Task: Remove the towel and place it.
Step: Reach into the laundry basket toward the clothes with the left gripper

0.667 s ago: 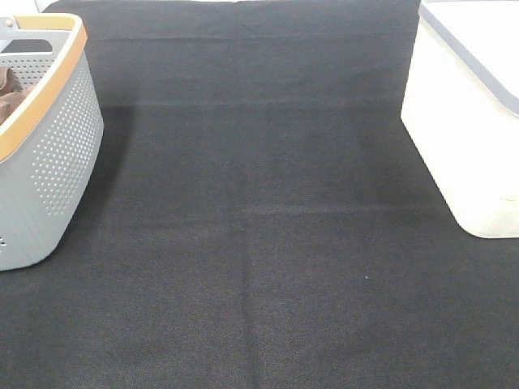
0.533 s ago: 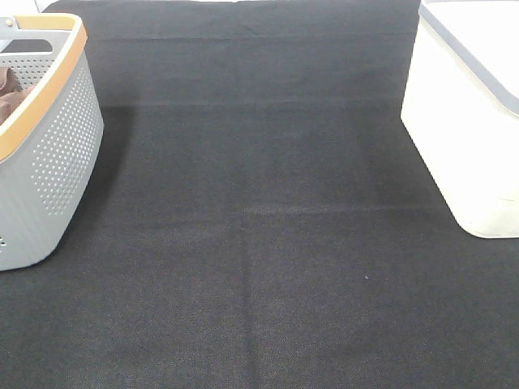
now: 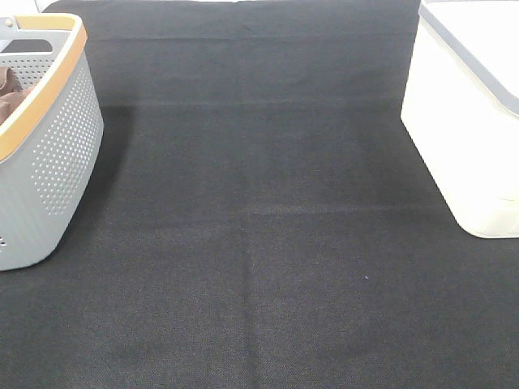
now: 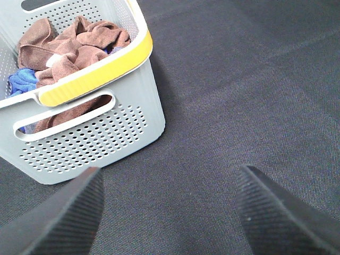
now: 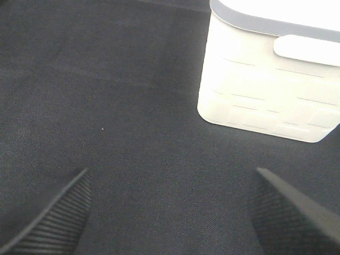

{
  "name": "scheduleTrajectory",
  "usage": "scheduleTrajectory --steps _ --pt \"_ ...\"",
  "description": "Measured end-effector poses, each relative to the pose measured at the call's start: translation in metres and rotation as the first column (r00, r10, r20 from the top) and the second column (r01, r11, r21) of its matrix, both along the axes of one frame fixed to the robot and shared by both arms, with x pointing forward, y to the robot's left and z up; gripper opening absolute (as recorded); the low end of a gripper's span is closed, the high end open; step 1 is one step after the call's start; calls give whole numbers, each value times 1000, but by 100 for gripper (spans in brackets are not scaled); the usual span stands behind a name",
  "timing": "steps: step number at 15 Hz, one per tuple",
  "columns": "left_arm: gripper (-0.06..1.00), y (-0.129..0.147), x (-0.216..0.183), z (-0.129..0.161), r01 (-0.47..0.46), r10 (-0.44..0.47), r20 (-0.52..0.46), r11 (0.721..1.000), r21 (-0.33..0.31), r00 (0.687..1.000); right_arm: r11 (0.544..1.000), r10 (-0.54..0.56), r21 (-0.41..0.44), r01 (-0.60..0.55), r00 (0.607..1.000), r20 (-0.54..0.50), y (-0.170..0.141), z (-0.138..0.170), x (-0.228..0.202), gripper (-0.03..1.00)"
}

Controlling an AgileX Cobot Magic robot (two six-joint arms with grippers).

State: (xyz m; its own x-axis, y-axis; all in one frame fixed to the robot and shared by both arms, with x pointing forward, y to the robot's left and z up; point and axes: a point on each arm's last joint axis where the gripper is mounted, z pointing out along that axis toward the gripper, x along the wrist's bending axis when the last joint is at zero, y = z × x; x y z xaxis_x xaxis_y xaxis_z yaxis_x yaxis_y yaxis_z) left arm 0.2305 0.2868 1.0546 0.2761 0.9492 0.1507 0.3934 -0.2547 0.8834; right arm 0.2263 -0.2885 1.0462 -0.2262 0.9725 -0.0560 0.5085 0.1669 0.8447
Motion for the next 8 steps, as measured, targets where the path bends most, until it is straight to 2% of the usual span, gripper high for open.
scheduleTrajectory --steps 8 --pt "68 0 0 0 0 0 0 1000 0 1000 1000 0 0 0 1000 0 0 0 0 77"
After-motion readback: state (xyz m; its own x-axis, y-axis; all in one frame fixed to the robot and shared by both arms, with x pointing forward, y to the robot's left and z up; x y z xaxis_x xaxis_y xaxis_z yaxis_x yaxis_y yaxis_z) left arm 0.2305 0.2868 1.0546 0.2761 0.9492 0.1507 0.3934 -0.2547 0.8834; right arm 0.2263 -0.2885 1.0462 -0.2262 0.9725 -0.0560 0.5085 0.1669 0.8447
